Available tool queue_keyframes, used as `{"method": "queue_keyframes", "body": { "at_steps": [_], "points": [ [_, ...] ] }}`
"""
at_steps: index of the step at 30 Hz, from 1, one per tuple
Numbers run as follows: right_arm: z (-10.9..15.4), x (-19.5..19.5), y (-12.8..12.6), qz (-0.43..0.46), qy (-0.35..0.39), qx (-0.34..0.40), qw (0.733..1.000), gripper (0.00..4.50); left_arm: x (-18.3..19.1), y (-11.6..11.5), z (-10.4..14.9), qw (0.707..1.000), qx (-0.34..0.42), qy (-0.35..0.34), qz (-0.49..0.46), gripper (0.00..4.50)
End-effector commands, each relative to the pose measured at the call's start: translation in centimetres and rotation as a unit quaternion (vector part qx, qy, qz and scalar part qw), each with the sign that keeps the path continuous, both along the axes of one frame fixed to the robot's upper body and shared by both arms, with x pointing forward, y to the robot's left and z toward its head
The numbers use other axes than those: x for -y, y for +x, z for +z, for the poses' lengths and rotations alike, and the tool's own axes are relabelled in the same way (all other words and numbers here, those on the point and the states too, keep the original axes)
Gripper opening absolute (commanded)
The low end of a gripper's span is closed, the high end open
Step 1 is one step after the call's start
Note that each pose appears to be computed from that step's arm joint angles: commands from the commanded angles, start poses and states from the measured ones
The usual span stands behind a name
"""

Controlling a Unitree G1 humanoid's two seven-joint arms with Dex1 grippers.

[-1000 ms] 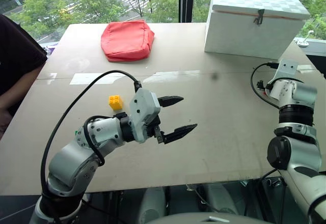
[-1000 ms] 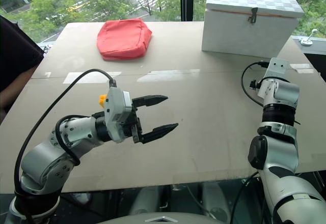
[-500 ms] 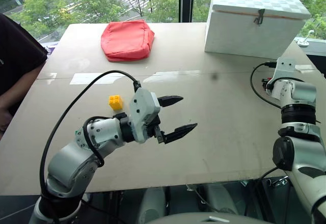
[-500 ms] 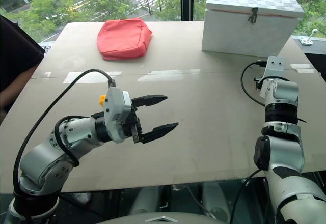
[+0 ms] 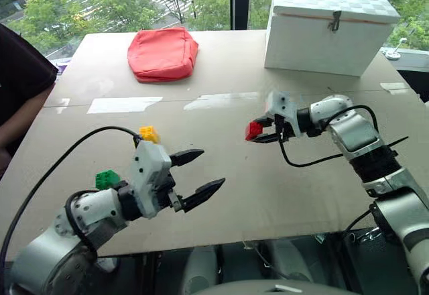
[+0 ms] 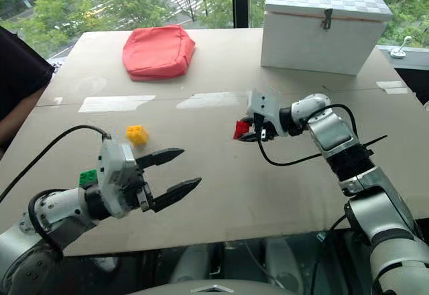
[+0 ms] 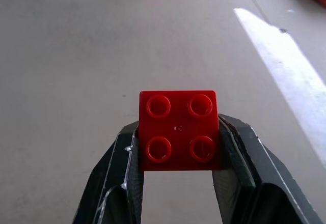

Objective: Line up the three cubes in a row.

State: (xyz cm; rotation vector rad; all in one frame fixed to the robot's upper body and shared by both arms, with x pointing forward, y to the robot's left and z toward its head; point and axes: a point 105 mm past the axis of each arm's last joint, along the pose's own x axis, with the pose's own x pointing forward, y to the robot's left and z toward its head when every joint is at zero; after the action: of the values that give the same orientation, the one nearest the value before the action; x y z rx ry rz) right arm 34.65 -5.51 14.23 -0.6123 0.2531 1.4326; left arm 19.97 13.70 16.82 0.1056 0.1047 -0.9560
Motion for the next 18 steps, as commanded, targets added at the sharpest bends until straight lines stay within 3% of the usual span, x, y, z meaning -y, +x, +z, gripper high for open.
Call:
{"method": "queue_keyframes", "body": {
  "at_steps": [1,18],
  "points": [
    [1.1,-0.2,0.3,0.029,-0.008,0.019,0.999,1.31,0.1,-0.9,1.2,1.0,0.024,0.004,-0.009,4.35],
    [-1.0,3.0,2.4,-0.009,-0.077,-0.003,0.997,1.31,-0.2,-1.1,0.9,0.999,0.024,0.021,-0.006,4.35]
  ]
}}
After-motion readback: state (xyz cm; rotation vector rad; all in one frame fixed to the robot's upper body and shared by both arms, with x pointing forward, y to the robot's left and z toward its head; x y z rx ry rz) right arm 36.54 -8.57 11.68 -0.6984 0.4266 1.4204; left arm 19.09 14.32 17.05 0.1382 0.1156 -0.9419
